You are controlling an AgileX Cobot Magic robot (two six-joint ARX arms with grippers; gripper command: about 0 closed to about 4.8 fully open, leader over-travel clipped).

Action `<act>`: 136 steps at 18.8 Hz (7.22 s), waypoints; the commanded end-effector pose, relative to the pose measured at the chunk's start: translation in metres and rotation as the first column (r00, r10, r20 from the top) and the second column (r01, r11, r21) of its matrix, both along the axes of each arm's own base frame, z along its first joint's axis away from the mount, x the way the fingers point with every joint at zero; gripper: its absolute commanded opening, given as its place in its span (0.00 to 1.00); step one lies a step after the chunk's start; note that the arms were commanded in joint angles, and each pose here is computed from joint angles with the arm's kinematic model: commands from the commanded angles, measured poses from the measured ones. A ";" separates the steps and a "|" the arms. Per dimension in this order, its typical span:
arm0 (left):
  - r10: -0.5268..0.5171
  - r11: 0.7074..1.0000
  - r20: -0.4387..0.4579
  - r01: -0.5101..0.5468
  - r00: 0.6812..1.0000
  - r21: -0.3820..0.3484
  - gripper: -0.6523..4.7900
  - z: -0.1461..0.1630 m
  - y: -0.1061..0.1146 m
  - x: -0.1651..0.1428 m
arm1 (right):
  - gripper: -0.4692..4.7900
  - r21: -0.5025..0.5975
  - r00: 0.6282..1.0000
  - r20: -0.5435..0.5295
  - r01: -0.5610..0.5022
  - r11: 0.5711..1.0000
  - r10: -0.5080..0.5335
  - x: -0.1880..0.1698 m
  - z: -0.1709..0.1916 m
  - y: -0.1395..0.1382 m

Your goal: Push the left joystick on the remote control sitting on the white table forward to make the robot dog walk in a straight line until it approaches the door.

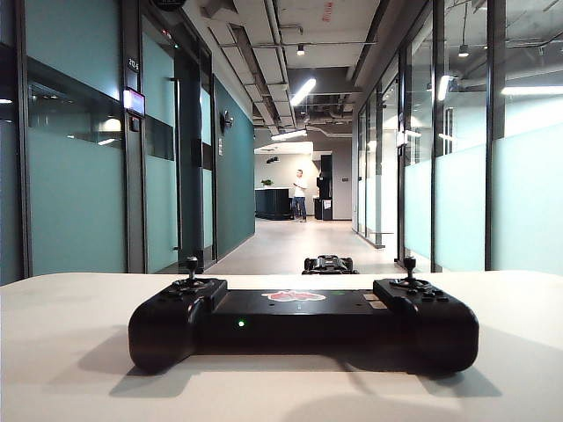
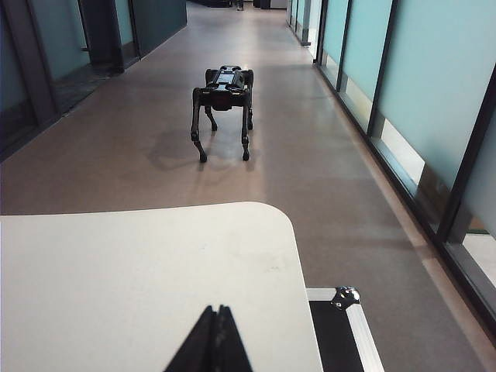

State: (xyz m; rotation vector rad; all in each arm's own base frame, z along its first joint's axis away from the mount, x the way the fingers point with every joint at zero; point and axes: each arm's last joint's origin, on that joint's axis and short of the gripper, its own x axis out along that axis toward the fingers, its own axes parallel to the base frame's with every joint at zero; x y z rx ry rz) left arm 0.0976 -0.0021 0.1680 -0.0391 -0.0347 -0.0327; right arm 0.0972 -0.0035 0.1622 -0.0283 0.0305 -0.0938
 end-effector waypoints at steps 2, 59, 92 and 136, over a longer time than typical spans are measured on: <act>0.000 1.000 0.031 0.000 1.000 0.001 0.11 0.004 0.000 0.000 | 0.09 -0.003 0.999 0.034 0.000 1.000 0.000 0.000 0.002 0.000; -0.713 0.649 -0.547 0.708 0.439 -0.278 0.11 0.126 -0.119 0.101 | 0.78 0.321 0.275 -0.873 -0.298 0.899 0.403 0.079 0.102 0.150; -0.746 0.609 -0.534 0.731 0.398 -0.306 0.11 0.126 -0.120 0.100 | 0.64 0.145 0.194 -0.964 -0.185 0.972 0.181 0.125 0.019 0.181; -0.696 0.490 -0.686 0.839 0.214 -0.236 0.11 0.006 -0.141 0.138 | 0.54 0.085 0.205 -0.973 -0.094 0.992 0.103 0.122 0.019 0.177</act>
